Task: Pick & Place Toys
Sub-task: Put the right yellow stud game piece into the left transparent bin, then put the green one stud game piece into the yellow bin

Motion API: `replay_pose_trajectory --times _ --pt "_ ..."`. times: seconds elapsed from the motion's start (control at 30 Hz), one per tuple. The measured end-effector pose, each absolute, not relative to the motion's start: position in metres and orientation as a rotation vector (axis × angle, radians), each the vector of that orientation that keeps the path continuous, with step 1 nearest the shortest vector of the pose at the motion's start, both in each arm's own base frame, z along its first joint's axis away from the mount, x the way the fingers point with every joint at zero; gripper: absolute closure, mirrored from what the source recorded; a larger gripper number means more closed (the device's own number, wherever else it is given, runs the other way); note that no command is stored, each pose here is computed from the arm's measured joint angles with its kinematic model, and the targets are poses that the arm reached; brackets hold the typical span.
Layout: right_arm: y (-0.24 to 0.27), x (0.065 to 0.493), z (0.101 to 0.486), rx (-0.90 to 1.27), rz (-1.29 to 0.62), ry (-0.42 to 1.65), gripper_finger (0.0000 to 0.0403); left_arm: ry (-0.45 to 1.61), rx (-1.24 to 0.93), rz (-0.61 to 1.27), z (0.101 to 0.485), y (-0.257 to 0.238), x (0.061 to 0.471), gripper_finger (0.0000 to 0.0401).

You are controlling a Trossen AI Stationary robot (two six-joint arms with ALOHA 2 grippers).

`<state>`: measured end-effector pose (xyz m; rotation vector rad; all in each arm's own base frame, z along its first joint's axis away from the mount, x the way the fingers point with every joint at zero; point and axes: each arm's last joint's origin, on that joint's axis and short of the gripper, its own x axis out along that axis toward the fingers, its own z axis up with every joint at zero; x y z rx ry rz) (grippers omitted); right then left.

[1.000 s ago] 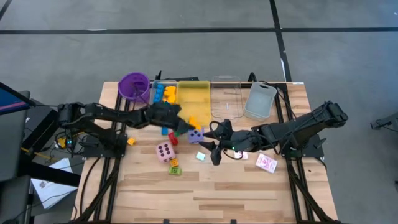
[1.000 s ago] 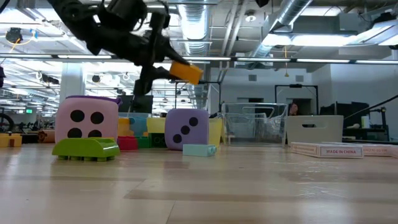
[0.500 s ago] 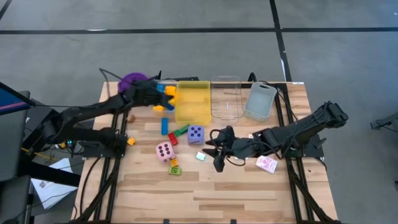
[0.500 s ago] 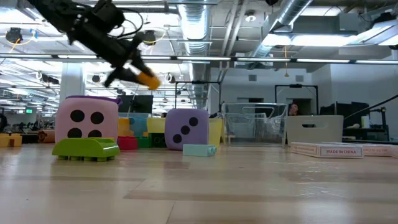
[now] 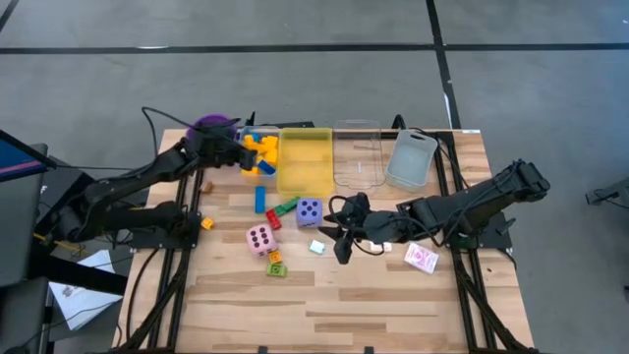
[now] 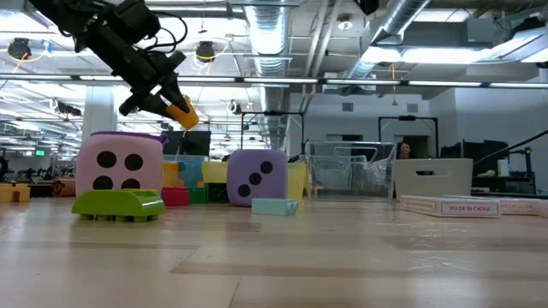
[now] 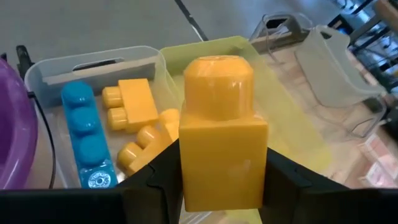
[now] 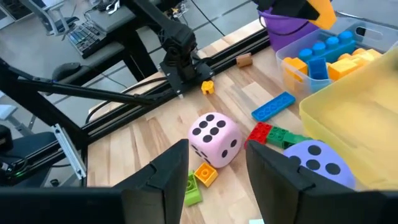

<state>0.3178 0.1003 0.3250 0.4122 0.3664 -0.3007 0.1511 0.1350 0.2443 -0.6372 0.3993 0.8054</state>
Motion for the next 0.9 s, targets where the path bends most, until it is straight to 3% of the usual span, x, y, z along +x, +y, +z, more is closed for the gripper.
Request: replay_pose_trajectory --times 0.3,0.53,0.73,0.9 --pt "0.106 0.316 0.325 0.410 -0.282 0.369 0.0249 0.434 -0.624 0.812 0.239 0.138 0.154 0.0201" --pt "0.106 0.316 0.325 0.416 -0.285 0.368 0.0249 0.434 -0.640 0.782 0.239 0.137 0.155 0.0136" --pt "0.107 0.316 0.325 0.415 -0.281 0.370 0.0249 0.427 -0.738 0.517 0.241 0.130 0.161 0.0100" --pt "0.108 0.316 0.325 0.408 -0.276 0.372 0.0249 0.344 -0.861 0.187 0.254 0.114 0.178 0.0099"
